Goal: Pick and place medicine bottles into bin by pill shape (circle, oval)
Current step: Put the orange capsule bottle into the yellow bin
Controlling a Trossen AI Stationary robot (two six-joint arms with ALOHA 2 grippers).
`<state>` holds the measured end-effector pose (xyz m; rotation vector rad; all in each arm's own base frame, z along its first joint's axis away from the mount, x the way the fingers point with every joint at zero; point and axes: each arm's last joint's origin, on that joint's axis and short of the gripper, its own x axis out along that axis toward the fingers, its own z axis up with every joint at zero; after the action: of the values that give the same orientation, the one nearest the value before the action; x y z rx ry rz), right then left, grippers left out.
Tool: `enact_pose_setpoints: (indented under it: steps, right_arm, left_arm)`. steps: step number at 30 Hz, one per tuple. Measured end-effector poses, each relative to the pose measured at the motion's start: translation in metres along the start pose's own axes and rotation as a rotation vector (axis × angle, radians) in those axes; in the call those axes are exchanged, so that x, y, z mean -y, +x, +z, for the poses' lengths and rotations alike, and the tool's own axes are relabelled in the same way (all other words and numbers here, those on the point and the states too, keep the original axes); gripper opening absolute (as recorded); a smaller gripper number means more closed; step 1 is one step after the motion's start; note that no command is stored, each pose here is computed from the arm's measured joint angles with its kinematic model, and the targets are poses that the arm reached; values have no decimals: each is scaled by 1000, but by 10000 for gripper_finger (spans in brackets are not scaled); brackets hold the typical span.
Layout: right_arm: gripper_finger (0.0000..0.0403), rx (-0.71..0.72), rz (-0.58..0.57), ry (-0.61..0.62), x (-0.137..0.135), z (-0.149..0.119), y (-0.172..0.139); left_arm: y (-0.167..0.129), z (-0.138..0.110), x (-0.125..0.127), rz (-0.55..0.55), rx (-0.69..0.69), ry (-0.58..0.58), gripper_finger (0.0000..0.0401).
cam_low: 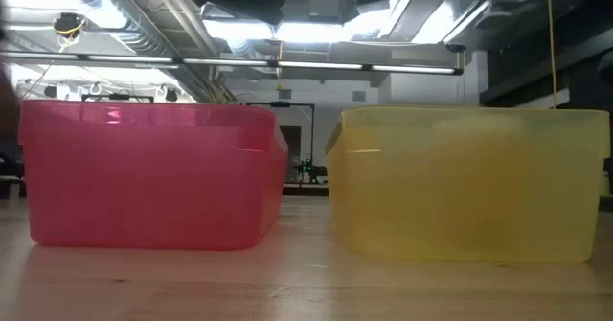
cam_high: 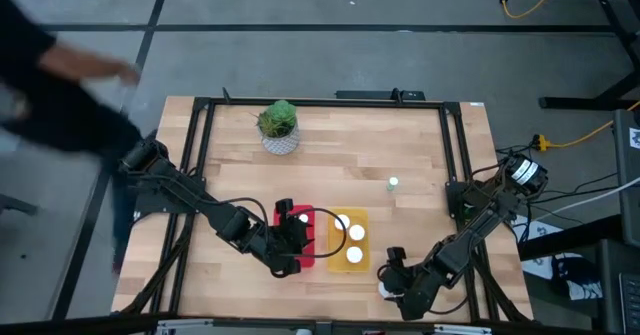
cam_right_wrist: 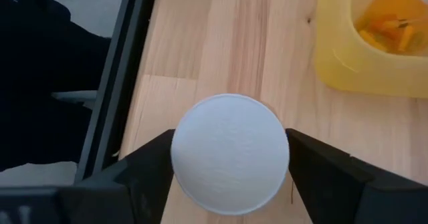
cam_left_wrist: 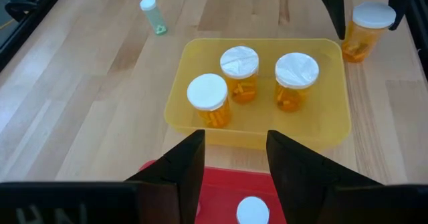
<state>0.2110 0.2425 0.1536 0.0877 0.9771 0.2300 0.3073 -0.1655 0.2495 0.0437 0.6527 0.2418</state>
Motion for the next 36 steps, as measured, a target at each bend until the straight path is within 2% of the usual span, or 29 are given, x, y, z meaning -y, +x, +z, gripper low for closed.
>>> enact_pose_setpoints:
  steps: [10,16,24,28,32,36]
  right_arm:
    - [212,8,2,4,0,1,0]
    - [199,20,19,-5,-5,7,-3]
    - [204,126,74,-237,-26,43,-20]
    - [202,177,8,-340,-23,65,-27]
    - [202,220,-87,-348,-6,90,-29]
    - [201,249,-136,-289,17,112,-28]
  left_arm:
    - [0,0,0,0,0,0,153]
    - [0,0,0,0,0,0,153]
    - [0,0,0,0,0,0,153]
    - [0,0,0,0,0,0,153]
    - [0,0,0,3,1,0,153]
    - [0,0,0,6,2,0,153]
